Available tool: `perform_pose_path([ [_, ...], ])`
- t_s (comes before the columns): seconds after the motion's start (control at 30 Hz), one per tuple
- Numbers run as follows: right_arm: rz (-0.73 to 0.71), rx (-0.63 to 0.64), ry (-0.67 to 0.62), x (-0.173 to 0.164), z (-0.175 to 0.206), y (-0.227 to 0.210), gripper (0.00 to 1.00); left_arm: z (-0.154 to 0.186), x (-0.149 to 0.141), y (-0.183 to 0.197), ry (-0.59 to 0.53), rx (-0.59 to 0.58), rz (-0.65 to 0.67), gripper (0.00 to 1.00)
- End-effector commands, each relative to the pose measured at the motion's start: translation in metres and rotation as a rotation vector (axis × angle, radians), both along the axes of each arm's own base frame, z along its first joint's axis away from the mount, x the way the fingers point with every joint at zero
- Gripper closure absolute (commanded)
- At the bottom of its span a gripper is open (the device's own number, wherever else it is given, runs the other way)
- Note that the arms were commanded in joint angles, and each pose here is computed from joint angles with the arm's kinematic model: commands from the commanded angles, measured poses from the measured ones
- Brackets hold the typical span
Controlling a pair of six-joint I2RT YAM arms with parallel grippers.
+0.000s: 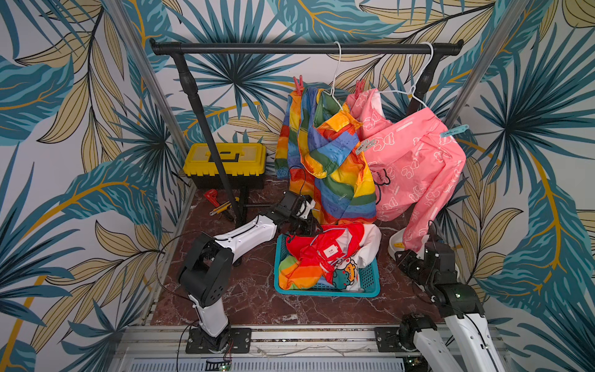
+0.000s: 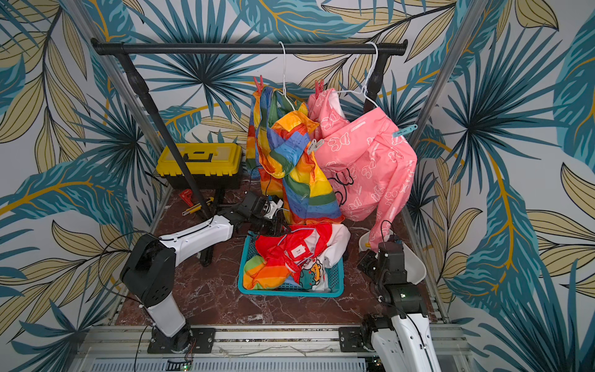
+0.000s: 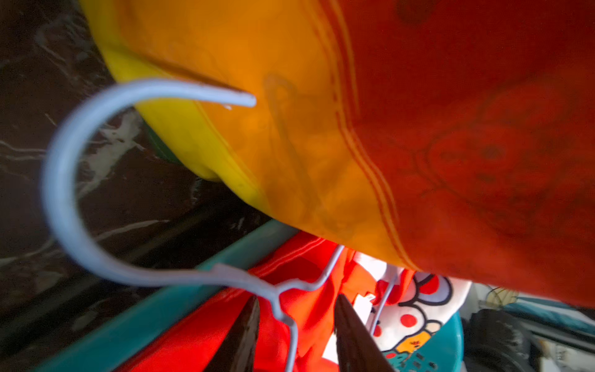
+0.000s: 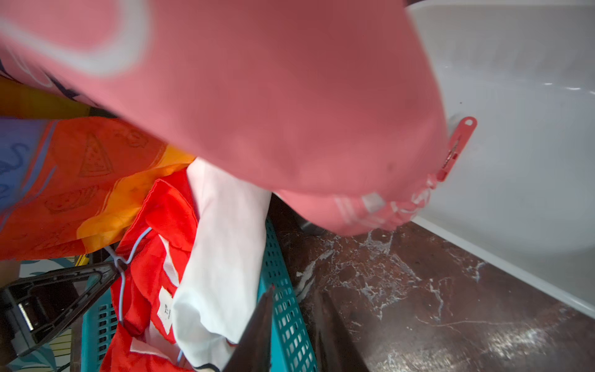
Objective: Remove the clothespins securing jackets to the hanger
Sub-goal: Pick up the hanger from the basket, then remove the jacket from the hanger.
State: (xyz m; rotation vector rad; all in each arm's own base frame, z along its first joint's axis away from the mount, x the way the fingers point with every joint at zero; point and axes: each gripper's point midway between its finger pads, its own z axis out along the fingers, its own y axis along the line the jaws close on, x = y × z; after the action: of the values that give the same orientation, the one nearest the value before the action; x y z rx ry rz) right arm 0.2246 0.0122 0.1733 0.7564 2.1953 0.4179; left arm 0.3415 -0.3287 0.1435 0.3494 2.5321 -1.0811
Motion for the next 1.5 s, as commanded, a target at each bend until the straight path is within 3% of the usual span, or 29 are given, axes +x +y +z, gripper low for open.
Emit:
perform_pose_path([
  [0.0, 0.055, -0.017, -0.035, 0.014, 0.007, 0.011, 0.74, 0.018, -0.008, -0.011, -0.036, -0.082, -0.048, 0.68],
  [0.2, 0.113, -0.047, -0.042, 0.029, 0.01, 0.031, 0.74, 0.014, -0.008, -0.013, -0.02, -0.088, -0.063, 0.71],
  [0.33, 0.136, -0.065, -0.049, 0.035, 0.015, 0.039, 0.74, 0.017, -0.007, -0.016, -0.018, -0.105, -0.067, 0.82],
  [0.47, 0.184, -0.087, -0.049, 0.04, 0.018, 0.05, 0.7, 0.031, -0.014, -0.016, -0.026, -0.137, -0.08, 1.0],
  [0.67, 0.275, -0.234, -0.062, 0.048, 0.026, 0.076, 0.48, 0.056, -0.038, -0.001, -0.066, -0.169, -0.094, 1.0],
  [0.83, 0.347, -0.38, -0.054, 0.056, 0.028, 0.102, 0.32, 0.059, -0.07, 0.03, -0.095, -0.077, -0.08, 1.0],
  [0.93, 0.371, -0.445, -0.028, 0.064, 0.022, 0.118, 0.29, 0.064, -0.089, 0.043, -0.108, -0.064, -0.087, 1.0],
  [1.1, 0.4, -0.394, -0.073, 0.075, 0.029, 0.146, 0.25, 0.069, -0.111, 0.059, -0.13, -0.052, -0.086, 1.0],
  [1.3, 0.499, -0.368, -0.089, 0.067, 0.042, 0.185, 0.22, 0.067, -0.106, 0.065, -0.164, -0.015, -0.053, 1.0],
  [1.47, 0.53, -0.399, -0.034, 0.045, 0.033, 0.187, 0.19, 0.074, -0.096, 0.064, -0.193, -0.002, -0.036, 1.0],
])
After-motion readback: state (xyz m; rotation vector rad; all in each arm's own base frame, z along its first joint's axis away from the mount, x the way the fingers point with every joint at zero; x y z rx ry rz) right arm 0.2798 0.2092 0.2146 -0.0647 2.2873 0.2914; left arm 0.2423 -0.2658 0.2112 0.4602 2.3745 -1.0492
